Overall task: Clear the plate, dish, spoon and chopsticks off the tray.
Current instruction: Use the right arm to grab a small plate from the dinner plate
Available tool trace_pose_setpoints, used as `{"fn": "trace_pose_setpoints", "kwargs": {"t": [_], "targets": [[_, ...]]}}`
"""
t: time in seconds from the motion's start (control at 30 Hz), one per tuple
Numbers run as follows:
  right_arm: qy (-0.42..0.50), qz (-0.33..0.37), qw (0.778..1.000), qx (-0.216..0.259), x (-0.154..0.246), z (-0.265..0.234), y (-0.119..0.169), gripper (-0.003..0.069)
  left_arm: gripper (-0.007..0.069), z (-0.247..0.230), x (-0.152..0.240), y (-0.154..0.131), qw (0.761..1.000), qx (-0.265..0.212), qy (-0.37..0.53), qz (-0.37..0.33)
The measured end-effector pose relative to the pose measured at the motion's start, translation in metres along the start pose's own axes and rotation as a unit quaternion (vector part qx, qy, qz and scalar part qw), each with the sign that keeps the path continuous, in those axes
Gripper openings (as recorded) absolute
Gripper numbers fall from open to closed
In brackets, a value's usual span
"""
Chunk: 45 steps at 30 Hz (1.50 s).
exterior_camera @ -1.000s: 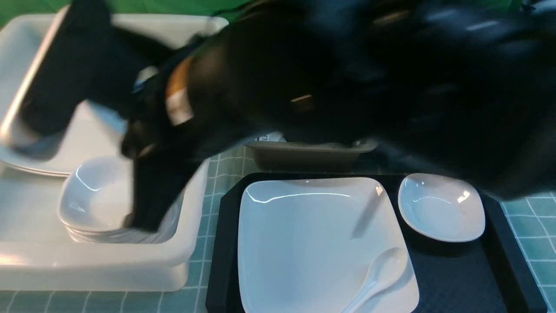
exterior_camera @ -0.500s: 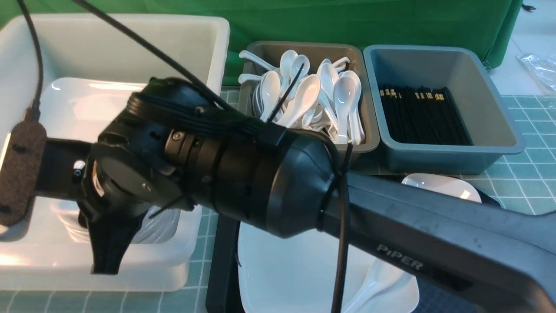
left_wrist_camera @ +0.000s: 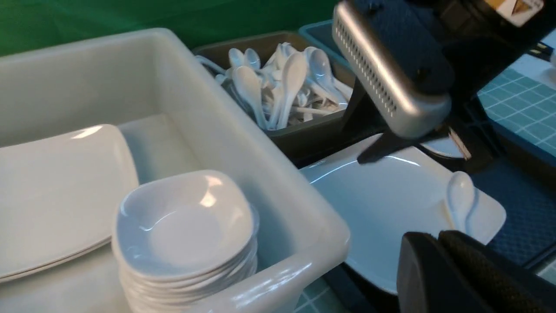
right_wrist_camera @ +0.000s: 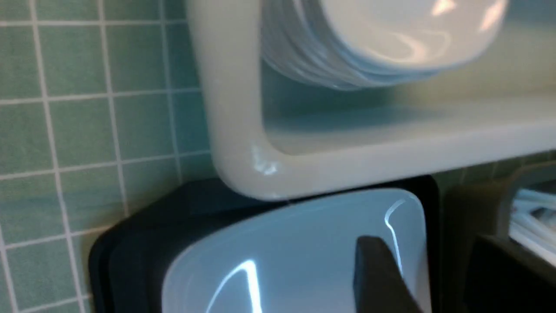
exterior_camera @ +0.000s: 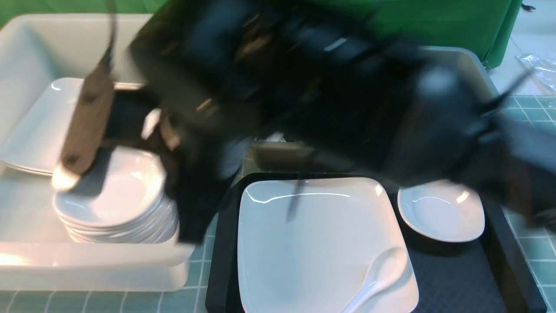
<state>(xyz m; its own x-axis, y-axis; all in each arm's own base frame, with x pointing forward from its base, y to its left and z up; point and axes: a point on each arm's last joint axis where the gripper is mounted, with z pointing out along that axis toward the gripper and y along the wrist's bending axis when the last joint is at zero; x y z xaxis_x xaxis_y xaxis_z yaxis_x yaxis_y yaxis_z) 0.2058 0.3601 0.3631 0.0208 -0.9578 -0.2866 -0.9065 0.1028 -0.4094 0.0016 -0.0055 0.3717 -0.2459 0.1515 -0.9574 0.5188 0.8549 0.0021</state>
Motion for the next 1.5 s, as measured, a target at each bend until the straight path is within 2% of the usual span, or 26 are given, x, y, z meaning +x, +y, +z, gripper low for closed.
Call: {"fn": "trace_pose_setpoints", "kwargs": {"t": [0.1, 0.17, 0.27, 0.37, 0.43, 0.53, 0.8, 1.0, 1.17, 1.37, 1.5], "targets": [[0.029, 0.043, 0.999, 0.005, 0.04, -0.012, -0.014, 0.0218, 0.0018, 0.019, -0.002, -0.004, 1.0, 0.028, 0.014, 0.004], [0.062, 0.074, 0.995, 0.001, 0.073, -0.012, -0.021, 0.0227, 0.0018, 0.028, -0.004, -0.006, 0.999, 0.043, 0.023, 0.011], [0.133, 0.144, 0.98, -0.01, 0.137, 0.001, -0.029, 0.0283, 0.0018, 0.037, -0.008, -0.008, 0.998, 0.055, 0.025, 0.019], [0.185, 0.197, 0.962, -0.031, 0.192, 0.026, -0.026, 0.0351, 0.0018, 0.043, -0.012, -0.008, 0.998, 0.058, 0.019, 0.025], [0.193, 0.224, 0.955, -0.039, 0.222, 0.046, -0.024, 0.0393, 0.0018, 0.045, -0.014, -0.008, 0.998, 0.056, 0.012, 0.03], [0.168, 0.237, 0.956, -0.039, 0.254, 0.084, -0.018, 0.0452, 0.0018, 0.046, -0.016, -0.008, 0.998, 0.056, 0.001, 0.042], [0.137, 0.244, 0.96, -0.014, 0.274, 0.123, -0.031, 0.0464, 0.0018, 0.046, -0.017, -0.008, 0.997, 0.056, 0.0, 0.046], [0.148, 0.261, 0.954, -0.018, 0.292, 0.146, -0.036, 0.0447, 0.0018, 0.046, -0.017, -0.009, 0.997, 0.062, -0.001, 0.044], [0.16, 0.267, 0.95, -0.027, 0.301, 0.157, -0.036, 0.036, 0.0018, 0.046, -0.017, -0.009, 0.997, 0.064, 0.001, 0.042], [0.146, 0.248, 0.957, -0.014, 0.298, 0.158, -0.039, 0.0202, 0.0018, 0.046, -0.016, -0.009, 0.997, 0.065, 0.001, 0.049], [0.145, 0.242, 0.959, -0.011, 0.294, 0.153, -0.04, 0.0176, 0.0018, 0.046, -0.016, -0.009, 0.997, 0.065, 0.001, 0.052]]}}
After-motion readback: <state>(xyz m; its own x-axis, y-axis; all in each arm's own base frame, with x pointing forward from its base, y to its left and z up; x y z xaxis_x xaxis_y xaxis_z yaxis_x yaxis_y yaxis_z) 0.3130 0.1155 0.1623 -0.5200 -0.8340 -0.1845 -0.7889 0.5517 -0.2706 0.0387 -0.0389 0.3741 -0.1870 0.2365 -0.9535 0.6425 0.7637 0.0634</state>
